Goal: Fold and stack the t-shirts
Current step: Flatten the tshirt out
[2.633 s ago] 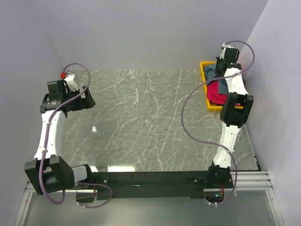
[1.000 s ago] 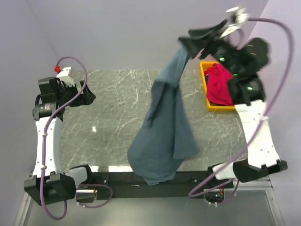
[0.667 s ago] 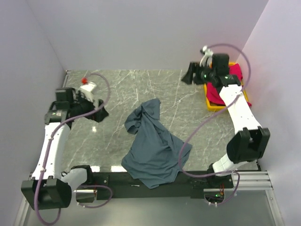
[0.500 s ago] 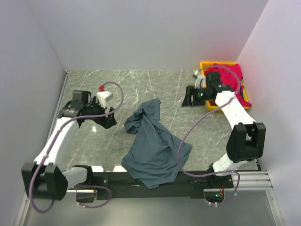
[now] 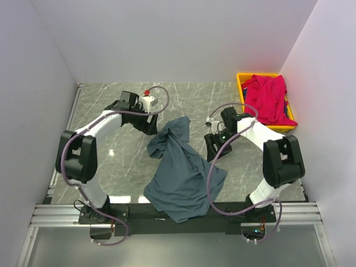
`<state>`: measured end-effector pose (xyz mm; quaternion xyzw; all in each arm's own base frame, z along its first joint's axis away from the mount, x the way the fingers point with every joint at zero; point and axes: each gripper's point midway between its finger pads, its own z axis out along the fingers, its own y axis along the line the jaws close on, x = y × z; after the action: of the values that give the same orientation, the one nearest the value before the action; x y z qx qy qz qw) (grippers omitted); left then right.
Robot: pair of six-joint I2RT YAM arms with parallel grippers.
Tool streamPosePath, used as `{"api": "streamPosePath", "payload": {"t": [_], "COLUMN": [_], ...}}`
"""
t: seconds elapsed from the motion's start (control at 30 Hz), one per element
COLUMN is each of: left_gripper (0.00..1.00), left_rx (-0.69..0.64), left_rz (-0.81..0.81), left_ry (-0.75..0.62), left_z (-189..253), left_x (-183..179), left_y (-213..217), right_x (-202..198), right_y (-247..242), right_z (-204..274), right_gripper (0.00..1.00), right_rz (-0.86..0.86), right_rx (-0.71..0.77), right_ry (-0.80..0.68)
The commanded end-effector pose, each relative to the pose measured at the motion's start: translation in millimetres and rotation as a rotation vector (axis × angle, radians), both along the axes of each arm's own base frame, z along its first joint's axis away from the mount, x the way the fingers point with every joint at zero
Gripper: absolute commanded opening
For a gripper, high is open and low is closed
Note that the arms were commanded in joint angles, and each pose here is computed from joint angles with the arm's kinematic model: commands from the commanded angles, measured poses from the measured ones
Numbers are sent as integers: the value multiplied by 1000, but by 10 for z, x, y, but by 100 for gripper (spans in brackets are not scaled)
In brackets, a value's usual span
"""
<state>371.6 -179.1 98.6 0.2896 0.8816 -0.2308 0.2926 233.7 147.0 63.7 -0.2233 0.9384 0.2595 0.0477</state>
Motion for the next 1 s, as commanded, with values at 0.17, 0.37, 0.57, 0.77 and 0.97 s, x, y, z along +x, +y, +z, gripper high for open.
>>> {"api": "streamPosePath", "payload": {"t": [0.17,0.37,0.57,0.77,0.97], "left_gripper": [52,33,18,93,99], "left_rx": [-80,-127,-180,-260,-178], "left_rz": [-20,-7,2,-20,-7], "left_ry": [118,173,171,72,87], "left_z": [-153,-256,-125,285,11], "left_x": [38,-82,-56,-134,-148], "left_y": [-294,-321,-268,-205,-325], "right_x": [-379,-429,-204,96,235], "right_y": [120,167,121,-15,-125], "right_z": [-301,-456,-302,-31,127], "right_gripper": [73,48,0,0,0], "right_rz": [176,212,154,83,54], "right_rx": [-96,-126,-119,-107,-112], "right_ry": [125,190,142,38,-7]}}
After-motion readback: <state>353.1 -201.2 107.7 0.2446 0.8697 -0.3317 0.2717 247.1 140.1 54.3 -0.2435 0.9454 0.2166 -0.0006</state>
